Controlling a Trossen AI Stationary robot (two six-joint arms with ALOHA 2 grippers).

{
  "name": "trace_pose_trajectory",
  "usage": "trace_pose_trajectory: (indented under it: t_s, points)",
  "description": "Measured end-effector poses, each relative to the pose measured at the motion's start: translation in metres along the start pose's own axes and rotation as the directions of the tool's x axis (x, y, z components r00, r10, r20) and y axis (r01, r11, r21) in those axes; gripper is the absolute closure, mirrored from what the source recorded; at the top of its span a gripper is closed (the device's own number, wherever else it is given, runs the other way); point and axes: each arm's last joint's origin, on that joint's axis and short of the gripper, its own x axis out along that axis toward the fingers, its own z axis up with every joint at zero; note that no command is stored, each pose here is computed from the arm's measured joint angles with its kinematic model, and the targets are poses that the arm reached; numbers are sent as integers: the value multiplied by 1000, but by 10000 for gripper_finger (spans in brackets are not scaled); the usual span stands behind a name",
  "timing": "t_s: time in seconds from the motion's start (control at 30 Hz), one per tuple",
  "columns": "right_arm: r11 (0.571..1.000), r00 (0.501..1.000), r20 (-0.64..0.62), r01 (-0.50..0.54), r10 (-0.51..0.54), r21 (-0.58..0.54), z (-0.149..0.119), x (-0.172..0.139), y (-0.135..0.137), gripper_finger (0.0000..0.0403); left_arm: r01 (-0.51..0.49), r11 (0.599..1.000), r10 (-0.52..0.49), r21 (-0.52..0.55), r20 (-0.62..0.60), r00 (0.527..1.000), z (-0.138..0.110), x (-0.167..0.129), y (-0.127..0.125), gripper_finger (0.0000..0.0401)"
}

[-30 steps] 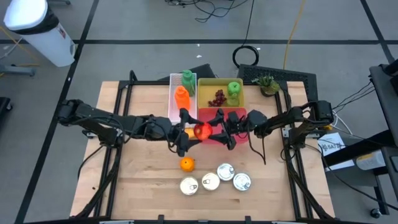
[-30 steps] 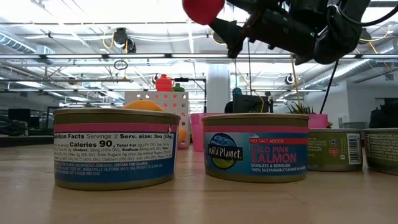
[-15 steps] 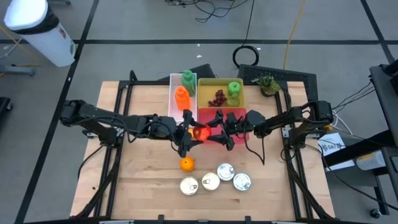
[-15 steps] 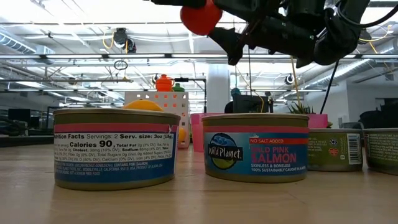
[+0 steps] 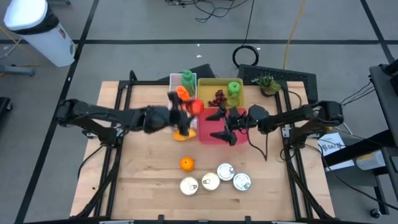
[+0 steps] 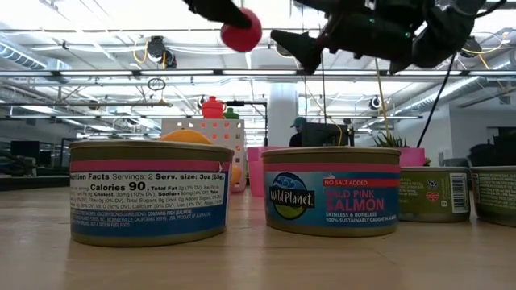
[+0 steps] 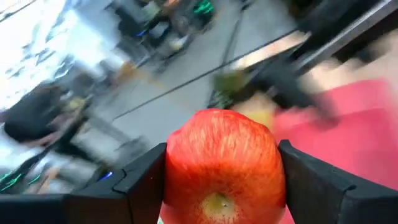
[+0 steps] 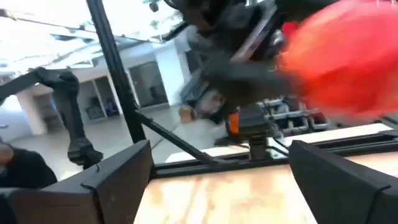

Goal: Pick & Place Food Item
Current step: Put the red apple into the yellow bin

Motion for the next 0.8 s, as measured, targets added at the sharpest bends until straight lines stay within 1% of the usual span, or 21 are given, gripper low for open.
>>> trace_pose_trajectory:
  t_s: [0.07, 0.13, 0.23, 0.3, 0.37, 0.47, 0.57, 0.67, 0.8]
  points:
    - [999, 999, -17, 31, -31, -23, 9, -5, -1, 41, -35, 999, 34, -19, -18, 999, 1, 4, 15, 133]
    - [997, 998, -31, 59, -61, -48, 16, -10, 2, 42, -11, 998, 10, -56, -27, 1000, 2, 11, 31, 134]
    - [992, 995, -53, 81, -86, -95, 28, -18, 8, 46, 82, 986, -90, -146, -52, 995, -3, 32, 57, 134]
    - [986, 991, -53, 112, -119, -123, 35, -24, 11, 49, 170, 963, -186, -211, -58, 981, -7, 48, 68, 134]
    - [977, 985, -64, 147, -158, -154, 40, -30, 14, 50, 220, 941, -240, -256, -47, 970, -10, 64, 77, 134]
    - [956, 972, -59, 212, -228, -202, 49, -38, 18, 50, 213, 932, -253, -294, -105, 962, -23, 93, 85, 134]
    - [941, 955, -72, 269, -289, -207, 53, -46, 20, 51, 237, 915, -300, -327, -155, 941, -45, 128, 82, 134]
    - [938, 949, -104, 269, -297, -218, 54, -51, 22, 51, 282, 880, -362, -383, -154, 919, -63, 159, 77, 134]
    - [938, 944, -130, 269, -302, -219, 54, -54, 23, 51, 274, 847, -407, -455, -226, 885, -95, 195, 72, 134]
